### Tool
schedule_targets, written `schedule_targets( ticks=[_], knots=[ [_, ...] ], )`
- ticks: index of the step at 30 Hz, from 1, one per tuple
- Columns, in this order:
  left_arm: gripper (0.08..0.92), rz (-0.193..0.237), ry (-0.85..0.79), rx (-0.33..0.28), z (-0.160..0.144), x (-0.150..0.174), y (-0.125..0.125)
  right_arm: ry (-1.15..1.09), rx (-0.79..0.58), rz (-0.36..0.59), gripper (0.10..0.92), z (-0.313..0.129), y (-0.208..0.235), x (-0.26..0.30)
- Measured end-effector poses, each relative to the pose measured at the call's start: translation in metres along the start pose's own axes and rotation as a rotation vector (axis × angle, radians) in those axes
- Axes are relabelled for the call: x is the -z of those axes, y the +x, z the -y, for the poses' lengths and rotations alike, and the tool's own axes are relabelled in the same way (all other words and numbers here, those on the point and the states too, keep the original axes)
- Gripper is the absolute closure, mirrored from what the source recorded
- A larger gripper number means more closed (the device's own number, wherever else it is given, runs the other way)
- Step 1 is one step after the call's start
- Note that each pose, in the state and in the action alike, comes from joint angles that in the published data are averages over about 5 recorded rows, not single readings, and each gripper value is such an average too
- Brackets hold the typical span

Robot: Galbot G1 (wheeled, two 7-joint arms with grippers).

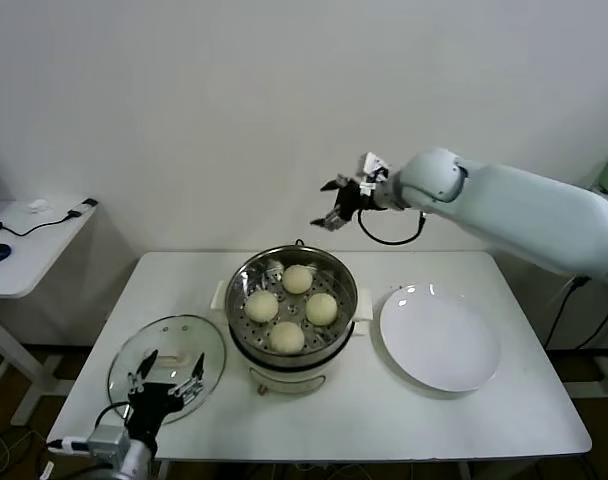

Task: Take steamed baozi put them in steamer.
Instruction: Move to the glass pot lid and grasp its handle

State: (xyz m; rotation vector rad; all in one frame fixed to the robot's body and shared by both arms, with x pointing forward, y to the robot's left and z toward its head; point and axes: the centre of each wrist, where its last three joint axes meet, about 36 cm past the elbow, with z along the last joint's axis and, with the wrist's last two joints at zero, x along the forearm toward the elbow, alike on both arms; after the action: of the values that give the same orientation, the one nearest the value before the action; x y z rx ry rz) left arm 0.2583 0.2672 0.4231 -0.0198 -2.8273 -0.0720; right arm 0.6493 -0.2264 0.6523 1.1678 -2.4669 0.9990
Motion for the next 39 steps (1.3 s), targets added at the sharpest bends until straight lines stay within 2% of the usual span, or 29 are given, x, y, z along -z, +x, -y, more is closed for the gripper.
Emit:
schedule_targets(
  ticks=[7, 18, 21, 28, 33, 39],
  knots=[
    [0.177, 0.019, -0.001, 0.016, -0.005, 0.000, -0.011, -0.152, -0.279, 0.107, 0.199, -0.021, 0.037, -0.085],
    [0.177, 0.085, -0.044, 0.040, -0.018, -0.010, -0.027, -0.411, -0.553, 0.250, 0.199, -0.103, 0.080, -0.205],
    [0.177, 0.102, -0.069, 0.050, -0.021, -0.014, -0.030, -0.486, -0.617, 0.257, 0.200, -0.136, 0.092, -0.239],
    [0.177, 0.134, -0.146, 0.074, -0.028, -0.024, -0.035, -0.635, -0.695, 0.205, 0.200, -0.237, 0.109, -0.305],
    [0.177, 0.156, -0.191, 0.086, -0.031, -0.030, -0.037, -0.711, -0.726, 0.193, 0.200, -0.298, 0.115, -0.325],
    [0.177, 0.187, -0.276, 0.132, -0.037, -0.037, -0.041, -0.773, -0.763, 0.222, 0.200, -0.344, 0.113, -0.330]
  ],
)
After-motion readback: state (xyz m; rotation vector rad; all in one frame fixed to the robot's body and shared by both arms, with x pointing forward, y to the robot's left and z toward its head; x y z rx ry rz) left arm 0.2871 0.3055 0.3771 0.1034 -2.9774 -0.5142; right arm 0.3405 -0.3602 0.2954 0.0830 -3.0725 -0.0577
